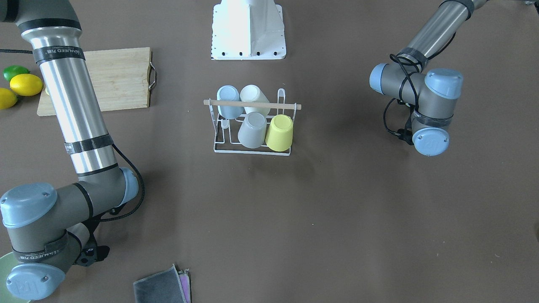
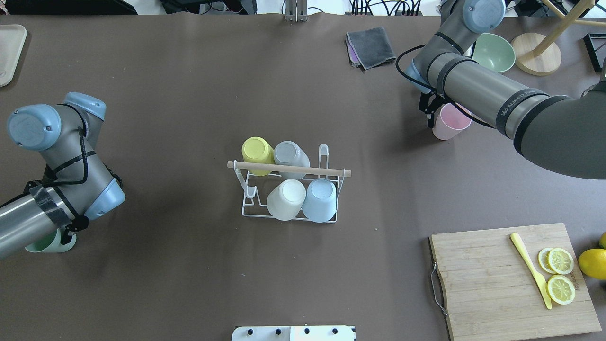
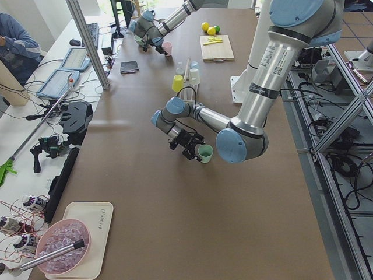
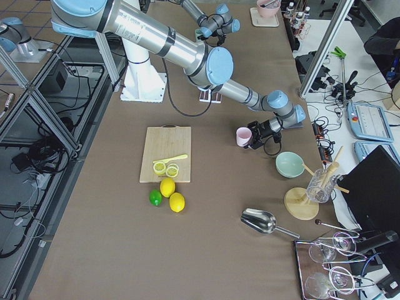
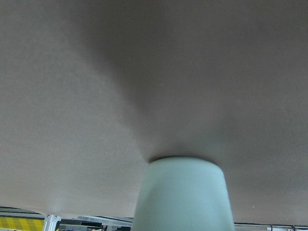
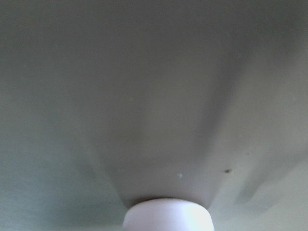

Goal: Place cup on cup holder

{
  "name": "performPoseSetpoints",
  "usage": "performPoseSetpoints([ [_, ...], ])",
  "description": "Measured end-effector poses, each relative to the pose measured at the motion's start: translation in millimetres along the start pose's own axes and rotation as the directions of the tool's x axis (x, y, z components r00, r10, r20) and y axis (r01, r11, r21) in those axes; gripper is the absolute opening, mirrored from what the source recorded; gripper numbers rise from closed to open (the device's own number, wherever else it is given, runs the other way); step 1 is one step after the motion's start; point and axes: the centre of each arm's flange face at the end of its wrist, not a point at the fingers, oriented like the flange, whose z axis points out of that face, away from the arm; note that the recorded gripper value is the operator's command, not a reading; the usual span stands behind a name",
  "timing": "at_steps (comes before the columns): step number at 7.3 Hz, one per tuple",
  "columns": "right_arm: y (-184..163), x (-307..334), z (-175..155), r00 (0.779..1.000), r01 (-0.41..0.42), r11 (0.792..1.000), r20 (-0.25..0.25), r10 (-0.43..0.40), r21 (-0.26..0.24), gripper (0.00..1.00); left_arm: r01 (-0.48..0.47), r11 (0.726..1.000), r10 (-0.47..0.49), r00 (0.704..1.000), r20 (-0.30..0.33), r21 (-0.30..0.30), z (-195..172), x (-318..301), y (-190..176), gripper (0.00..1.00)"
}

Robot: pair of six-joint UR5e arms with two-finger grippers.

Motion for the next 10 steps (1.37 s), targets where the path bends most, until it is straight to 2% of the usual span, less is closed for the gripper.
performPoseSetpoints([
  [5, -1, -2, 17, 0.999, 0.028, 0.999, -0.018, -0.028, -0.032, 1.0, 0.018, 0.999, -0.019, 1.0, -0.024, -0.032, 13, -2, -8, 0.97],
  [7, -1, -2, 17, 0.999, 0.029, 0.999, -0.019, -0.029, -0.035, 1.0, 0.02, 0.999, -0.021, 0.999, -0.024, -0.036, 14, -2, -9, 0.93],
  [10, 0, -2, 18, 1.0, 0.019, 0.999, -0.02, -0.02, -0.044, 1.0, -0.021, 0.998, 0.019, 0.999, -0.034, -0.06, 16, -4, -6, 0.91],
])
